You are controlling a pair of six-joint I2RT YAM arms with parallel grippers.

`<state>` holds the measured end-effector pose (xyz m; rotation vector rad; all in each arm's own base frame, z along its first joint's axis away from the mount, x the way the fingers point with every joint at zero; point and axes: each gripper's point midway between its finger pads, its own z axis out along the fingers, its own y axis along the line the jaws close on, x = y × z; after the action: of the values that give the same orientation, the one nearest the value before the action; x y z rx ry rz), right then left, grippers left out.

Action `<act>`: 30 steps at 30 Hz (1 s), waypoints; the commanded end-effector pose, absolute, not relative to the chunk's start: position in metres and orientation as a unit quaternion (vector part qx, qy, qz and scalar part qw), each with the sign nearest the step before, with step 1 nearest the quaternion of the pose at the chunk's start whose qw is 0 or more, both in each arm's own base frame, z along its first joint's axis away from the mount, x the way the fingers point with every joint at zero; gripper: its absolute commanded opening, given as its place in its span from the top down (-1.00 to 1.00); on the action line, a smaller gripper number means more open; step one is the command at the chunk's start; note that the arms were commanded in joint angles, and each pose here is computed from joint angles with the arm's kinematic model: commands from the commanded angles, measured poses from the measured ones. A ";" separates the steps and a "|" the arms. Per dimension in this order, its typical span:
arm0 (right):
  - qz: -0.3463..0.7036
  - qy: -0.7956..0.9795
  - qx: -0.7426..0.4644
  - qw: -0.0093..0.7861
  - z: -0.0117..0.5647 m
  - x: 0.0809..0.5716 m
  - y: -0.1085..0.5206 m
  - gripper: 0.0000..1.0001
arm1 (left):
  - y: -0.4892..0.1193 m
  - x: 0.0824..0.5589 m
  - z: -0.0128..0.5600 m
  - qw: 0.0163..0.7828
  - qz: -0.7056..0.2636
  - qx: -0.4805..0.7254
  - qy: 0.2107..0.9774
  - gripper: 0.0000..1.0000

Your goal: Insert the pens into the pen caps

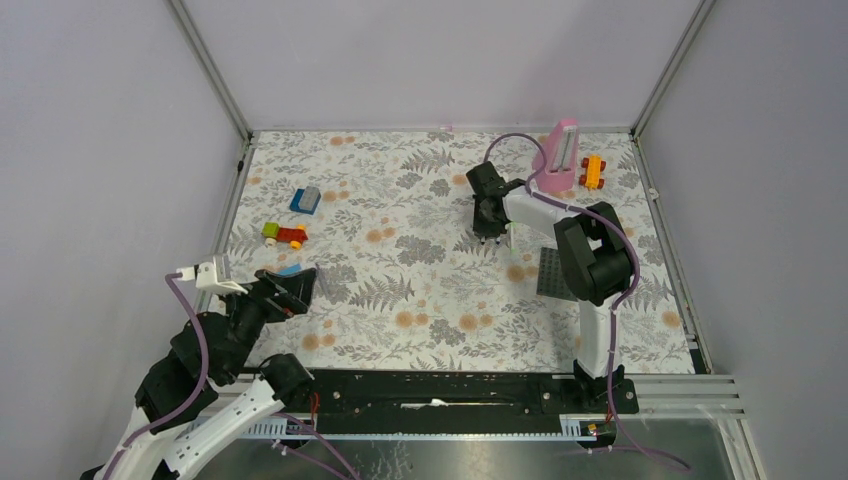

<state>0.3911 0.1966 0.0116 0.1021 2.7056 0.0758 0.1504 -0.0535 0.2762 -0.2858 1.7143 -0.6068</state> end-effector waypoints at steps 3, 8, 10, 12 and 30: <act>0.036 0.978 0.044 0.201 0.013 0.390 0.200 0.58 | -0.050 0.154 0.282 0.618 -0.260 -0.134 0.730 -0.98; 0.044 0.978 0.041 0.197 0.012 0.388 0.202 0.30 | -0.050 0.154 0.281 0.617 -0.259 -0.134 0.731 -0.98; 0.046 0.978 0.041 0.200 0.014 0.388 0.202 0.10 | -0.050 0.154 0.281 0.617 -0.259 -0.134 0.731 -0.98; 0.051 0.977 0.041 0.204 0.016 0.388 0.203 -0.13 | -0.050 0.154 0.280 0.617 -0.257 -0.134 0.732 -0.98; 0.142 0.903 -0.010 0.406 0.148 0.383 0.199 -0.99 | -0.055 0.160 0.273 0.609 -0.239 -0.128 0.746 -0.98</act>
<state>0.3762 0.1967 0.0962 0.0223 2.5013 0.2685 0.1537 -0.0551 0.2702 -0.2850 1.7315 -0.5839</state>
